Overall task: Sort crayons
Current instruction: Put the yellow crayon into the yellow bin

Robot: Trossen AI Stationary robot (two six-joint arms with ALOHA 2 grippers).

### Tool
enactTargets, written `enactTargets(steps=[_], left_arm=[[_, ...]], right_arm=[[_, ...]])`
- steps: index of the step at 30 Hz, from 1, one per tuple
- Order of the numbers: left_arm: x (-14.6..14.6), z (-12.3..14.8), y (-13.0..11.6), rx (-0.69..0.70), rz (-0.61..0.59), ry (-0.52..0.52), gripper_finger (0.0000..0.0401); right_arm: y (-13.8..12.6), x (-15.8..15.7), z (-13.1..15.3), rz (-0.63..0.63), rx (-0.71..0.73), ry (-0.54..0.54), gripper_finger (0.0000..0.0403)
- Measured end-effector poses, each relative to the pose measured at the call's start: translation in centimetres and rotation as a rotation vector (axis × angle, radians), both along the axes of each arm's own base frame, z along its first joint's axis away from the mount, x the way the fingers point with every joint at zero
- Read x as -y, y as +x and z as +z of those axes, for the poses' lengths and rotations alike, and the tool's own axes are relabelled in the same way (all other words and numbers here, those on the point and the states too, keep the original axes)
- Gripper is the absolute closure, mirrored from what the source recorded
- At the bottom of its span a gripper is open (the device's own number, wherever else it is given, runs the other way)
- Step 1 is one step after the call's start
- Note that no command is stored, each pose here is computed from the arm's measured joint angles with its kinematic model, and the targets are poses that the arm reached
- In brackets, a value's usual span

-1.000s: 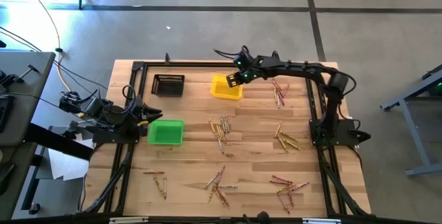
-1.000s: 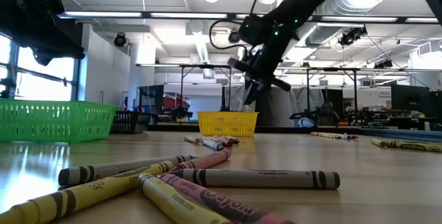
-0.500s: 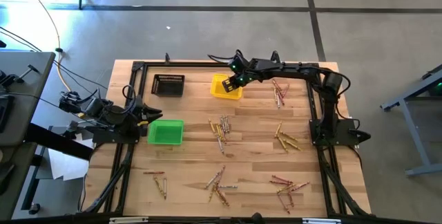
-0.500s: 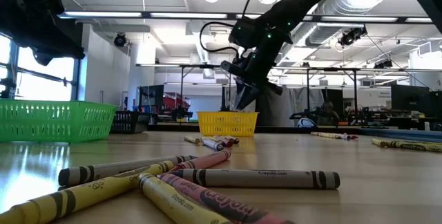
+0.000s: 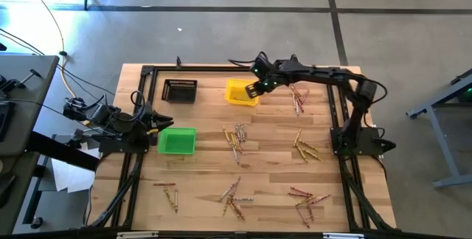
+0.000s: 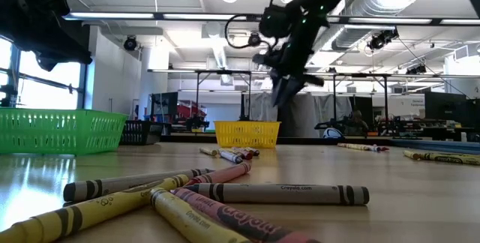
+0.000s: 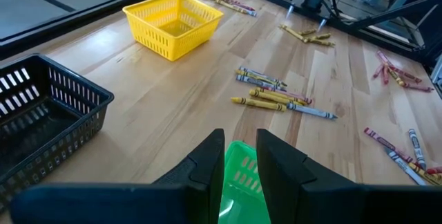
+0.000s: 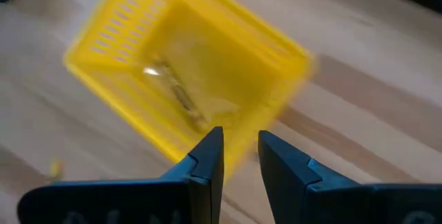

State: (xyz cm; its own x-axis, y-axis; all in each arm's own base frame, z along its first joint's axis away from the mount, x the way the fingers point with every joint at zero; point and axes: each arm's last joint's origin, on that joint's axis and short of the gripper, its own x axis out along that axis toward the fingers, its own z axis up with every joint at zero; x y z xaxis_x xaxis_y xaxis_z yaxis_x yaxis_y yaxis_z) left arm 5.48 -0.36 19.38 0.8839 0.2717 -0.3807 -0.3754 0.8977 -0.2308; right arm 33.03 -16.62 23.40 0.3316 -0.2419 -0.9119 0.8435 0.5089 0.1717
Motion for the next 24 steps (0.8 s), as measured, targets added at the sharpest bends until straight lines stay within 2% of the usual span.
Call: enactTargets(steps=[7,11,14,18,21,24], left_arm=[[0.0,0.0,0.0,0.000,0.000,0.000,0.0327],[0.0,0.0,0.0,0.000,0.000,0.000,0.0327],[0.0,0.0,0.0,0.000,0.001,0.000,0.0327],[0.0,0.0,0.0,0.000,0.000,0.000,0.0327],[0.0,0.0,0.0,0.001,0.000,0.000,0.0327],[0.0,0.0,0.0,0.001,0.001,0.000,0.0327]], right_arm=[[-4.1,-4.0,2.7,-0.073,-0.255,-0.055,0.0325],[-6.5,-6.7,2.6,-0.136,-0.238,-0.080,0.0325],[-8.7,-8.6,1.6,-0.202,-0.173,-0.028,0.0325],[-11.7,-11.6,0.0,-0.268,-0.086,0.112,0.0325],[-13.4,-13.7,-1.0,-0.282,-0.065,0.206,0.0325],[-14.8,-15.3,-1.8,-0.263,-0.070,0.227,0.0325]])
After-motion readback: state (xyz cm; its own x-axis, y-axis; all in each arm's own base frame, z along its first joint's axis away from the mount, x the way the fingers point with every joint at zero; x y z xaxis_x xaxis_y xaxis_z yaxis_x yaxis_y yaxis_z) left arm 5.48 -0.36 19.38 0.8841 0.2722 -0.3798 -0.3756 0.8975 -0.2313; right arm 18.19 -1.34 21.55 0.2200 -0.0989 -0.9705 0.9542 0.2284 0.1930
